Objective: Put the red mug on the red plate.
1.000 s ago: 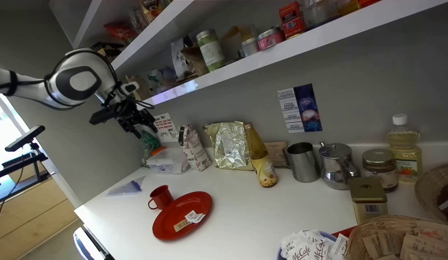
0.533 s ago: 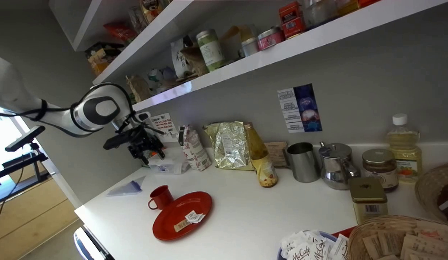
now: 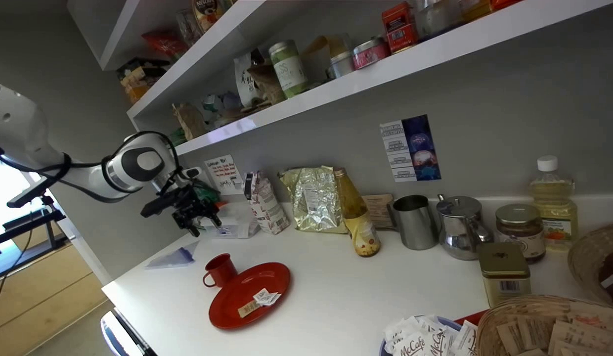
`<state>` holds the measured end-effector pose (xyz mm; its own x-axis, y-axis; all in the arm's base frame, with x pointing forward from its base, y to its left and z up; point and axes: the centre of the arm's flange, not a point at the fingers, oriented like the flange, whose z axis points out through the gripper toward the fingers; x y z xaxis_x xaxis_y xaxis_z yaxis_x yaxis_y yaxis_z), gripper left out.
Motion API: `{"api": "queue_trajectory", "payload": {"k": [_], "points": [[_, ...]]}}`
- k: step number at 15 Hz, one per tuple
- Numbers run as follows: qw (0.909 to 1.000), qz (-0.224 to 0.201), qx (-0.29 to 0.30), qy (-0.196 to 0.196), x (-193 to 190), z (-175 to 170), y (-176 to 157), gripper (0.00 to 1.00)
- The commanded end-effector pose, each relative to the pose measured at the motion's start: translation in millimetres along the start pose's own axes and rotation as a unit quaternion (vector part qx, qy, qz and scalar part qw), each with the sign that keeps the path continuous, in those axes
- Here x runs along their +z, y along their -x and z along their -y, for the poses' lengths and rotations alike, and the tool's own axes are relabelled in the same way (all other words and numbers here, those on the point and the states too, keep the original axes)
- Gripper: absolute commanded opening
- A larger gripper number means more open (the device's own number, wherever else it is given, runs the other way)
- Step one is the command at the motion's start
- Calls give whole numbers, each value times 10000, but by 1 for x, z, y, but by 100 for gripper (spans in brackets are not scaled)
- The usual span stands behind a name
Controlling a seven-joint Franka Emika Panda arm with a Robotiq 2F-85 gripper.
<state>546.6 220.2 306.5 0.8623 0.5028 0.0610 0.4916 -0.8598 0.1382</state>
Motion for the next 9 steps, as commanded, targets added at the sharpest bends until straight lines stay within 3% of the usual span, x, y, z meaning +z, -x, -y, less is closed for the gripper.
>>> {"api": "queue_trajectory", "payload": {"k": [1,5,9], "points": [[9994,-107,310,-74,-5,-13,-44,100],[9979,-145,596,-194,-5,-35,-65,100],[9981,271,508,-221,35,-27,-53,100]]}}
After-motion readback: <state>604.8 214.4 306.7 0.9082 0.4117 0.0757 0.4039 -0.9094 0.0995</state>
